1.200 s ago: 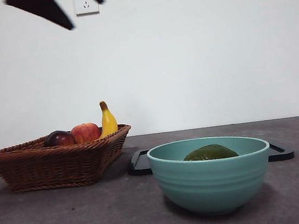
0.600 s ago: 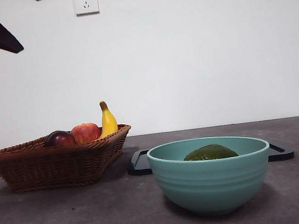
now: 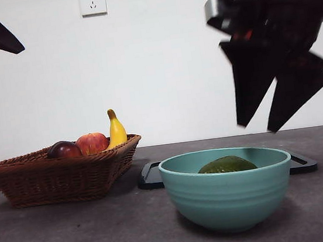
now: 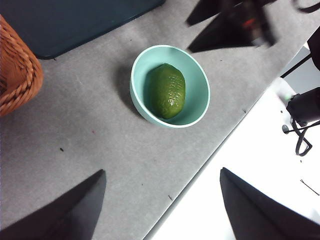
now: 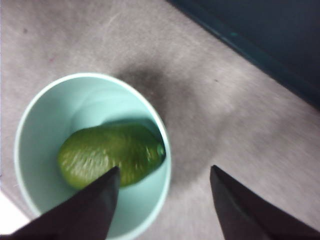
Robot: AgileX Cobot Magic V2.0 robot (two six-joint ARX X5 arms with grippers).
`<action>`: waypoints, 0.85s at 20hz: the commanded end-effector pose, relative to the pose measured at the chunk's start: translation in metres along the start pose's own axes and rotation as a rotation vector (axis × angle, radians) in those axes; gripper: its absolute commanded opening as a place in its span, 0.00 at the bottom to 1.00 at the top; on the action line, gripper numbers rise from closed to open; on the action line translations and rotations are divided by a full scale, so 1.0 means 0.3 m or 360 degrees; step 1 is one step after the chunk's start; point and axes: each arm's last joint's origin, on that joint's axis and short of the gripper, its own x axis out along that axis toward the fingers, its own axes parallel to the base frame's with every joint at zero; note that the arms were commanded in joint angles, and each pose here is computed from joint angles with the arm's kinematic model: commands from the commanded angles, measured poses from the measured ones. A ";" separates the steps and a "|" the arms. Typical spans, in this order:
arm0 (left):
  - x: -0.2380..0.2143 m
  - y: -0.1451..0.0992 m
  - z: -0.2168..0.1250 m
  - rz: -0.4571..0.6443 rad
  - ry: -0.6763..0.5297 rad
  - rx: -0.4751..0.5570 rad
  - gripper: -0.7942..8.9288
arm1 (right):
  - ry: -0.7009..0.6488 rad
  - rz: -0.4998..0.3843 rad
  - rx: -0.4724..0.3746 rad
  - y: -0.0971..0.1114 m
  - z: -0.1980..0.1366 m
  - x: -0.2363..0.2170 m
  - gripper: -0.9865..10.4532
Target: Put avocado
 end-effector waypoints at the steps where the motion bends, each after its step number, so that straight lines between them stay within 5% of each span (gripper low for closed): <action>1: 0.000 -0.006 0.009 -0.0013 -0.0010 0.0028 0.46 | 0.0031 0.0002 -0.0016 0.007 0.025 0.044 0.32; 17: 0.000 -0.006 0.009 -0.0013 -0.0010 0.0027 0.46 | 0.0093 -0.0048 -0.0066 0.012 0.050 0.165 0.12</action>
